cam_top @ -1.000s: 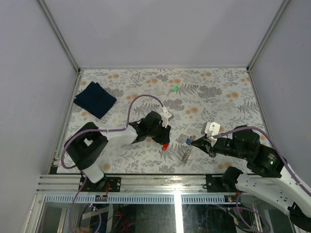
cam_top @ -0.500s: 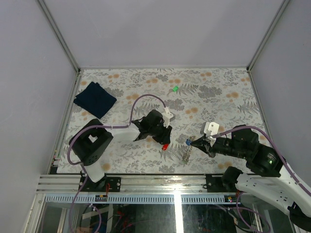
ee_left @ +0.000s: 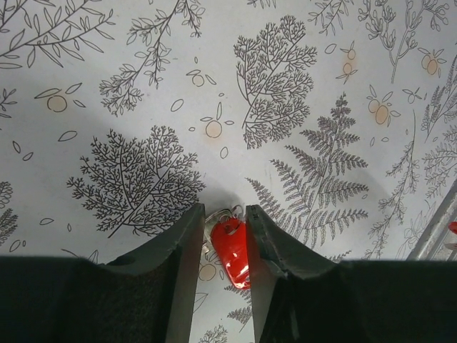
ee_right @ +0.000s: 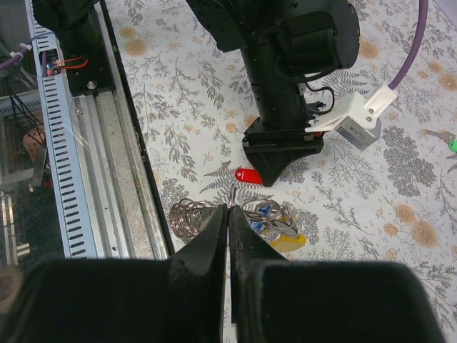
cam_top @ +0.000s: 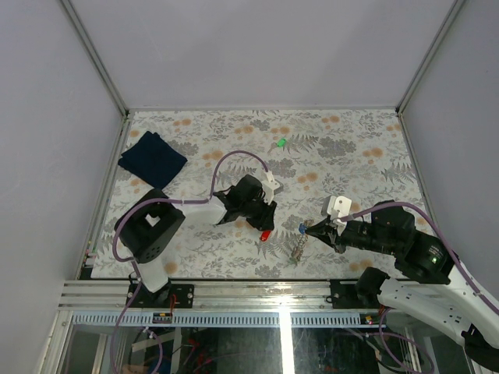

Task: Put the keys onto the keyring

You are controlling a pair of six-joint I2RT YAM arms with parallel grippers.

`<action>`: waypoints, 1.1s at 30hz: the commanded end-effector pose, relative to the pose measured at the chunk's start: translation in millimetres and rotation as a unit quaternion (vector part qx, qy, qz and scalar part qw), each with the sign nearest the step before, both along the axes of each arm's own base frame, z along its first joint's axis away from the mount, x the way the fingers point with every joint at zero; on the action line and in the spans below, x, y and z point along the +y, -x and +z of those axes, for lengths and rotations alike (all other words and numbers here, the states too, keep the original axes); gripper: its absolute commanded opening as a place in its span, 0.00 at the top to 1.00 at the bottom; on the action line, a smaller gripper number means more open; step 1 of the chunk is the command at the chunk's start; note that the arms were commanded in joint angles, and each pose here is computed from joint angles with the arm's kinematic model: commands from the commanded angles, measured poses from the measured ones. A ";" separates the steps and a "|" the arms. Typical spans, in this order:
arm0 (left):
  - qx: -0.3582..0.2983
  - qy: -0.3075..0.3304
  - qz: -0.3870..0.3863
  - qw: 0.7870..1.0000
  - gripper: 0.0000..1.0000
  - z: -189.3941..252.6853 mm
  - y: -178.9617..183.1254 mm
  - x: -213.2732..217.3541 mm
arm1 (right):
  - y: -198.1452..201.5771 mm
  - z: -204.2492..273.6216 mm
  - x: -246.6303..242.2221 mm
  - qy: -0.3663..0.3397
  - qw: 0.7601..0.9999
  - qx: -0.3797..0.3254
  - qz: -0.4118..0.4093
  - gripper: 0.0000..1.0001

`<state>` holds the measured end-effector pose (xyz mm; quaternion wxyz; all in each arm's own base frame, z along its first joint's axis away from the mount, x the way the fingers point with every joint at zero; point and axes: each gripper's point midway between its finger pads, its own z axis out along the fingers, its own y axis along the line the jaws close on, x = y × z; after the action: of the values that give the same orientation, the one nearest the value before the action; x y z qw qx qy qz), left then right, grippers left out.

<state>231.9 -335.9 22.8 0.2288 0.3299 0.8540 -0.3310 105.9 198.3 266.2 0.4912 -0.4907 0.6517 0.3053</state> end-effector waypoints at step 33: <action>-0.004 0.014 -0.016 1.000 0.82 7.1 2.5 1.8 | -0.2 22.2 7.5 -0.033 0.999 -0.010 0.006 1.00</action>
<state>228.4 -333.0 20.6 0.2182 0.3310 0.8541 -0.3366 106.0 199.4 264.5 0.4863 -0.4884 0.6561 0.3074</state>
